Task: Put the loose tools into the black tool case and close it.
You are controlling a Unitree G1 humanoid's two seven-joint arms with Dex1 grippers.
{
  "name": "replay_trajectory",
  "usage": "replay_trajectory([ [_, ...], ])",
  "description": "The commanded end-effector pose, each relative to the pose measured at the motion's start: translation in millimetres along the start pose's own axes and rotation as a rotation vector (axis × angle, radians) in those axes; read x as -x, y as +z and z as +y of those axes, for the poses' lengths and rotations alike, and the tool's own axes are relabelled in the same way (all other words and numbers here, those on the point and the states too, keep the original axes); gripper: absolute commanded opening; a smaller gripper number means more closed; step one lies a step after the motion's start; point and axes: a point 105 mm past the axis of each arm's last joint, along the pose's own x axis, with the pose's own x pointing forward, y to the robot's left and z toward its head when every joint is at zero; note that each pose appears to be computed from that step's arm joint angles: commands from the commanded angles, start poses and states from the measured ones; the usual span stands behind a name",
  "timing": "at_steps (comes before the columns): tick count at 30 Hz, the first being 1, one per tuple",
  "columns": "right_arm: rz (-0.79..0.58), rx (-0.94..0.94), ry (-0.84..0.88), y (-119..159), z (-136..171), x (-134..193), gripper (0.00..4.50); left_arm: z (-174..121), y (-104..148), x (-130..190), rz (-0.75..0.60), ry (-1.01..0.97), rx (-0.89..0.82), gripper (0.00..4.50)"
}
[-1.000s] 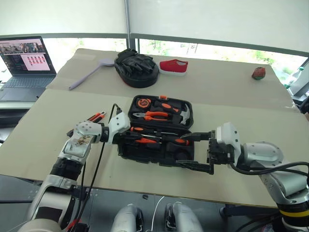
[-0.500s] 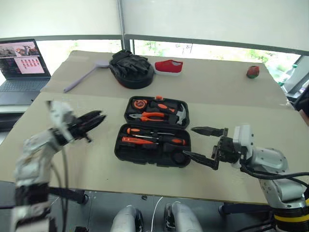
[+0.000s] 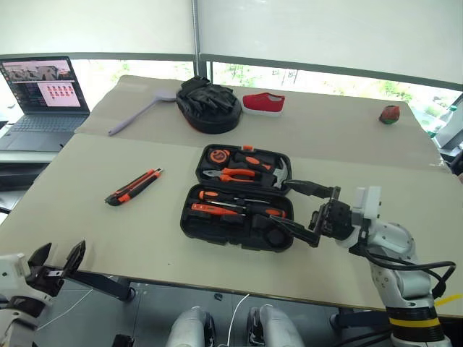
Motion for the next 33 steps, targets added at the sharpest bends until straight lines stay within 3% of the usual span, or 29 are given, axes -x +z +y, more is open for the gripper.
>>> replay_trajectory([
  [1,-0.039,0.046,-0.004,9,-5,-3,4.50,-10,29,-27,-0.051,-0.090,-0.093,4.49],
  [7,-0.069,0.027,-0.055,11,-12,-8,4.50,-34,59,-95,0.002,-0.287,-0.200,4.49],
  [11,-0.054,0.009,-0.121,9,-18,-7,4.50,-50,60,-138,0.140,-0.416,-0.307,4.49],
  [16,-0.042,0.000,-0.114,9,-9,-7,4.50,-62,54,-160,0.202,-0.491,-0.306,4.49],
  [22,-0.020,0.002,-0.102,11,-5,-3,4.50,-71,27,-171,0.319,-0.527,-0.308,4.49],
  [26,-0.013,-0.004,-0.092,13,-3,-3,4.50,-69,19,-176,0.328,-0.498,-0.297,3.53],
  [30,-0.007,-0.009,-0.092,12,-3,-1,4.50,-70,16,-174,0.320,-0.521,-0.283,2.12],
  [32,-0.004,-0.017,-0.089,10,-1,0,4.50,-74,24,-172,0.247,-0.552,-0.268,1.54],
  [33,-0.002,-0.019,-0.083,10,-1,0,4.50,-80,35,-171,0.170,-0.594,-0.260,1.54],
])
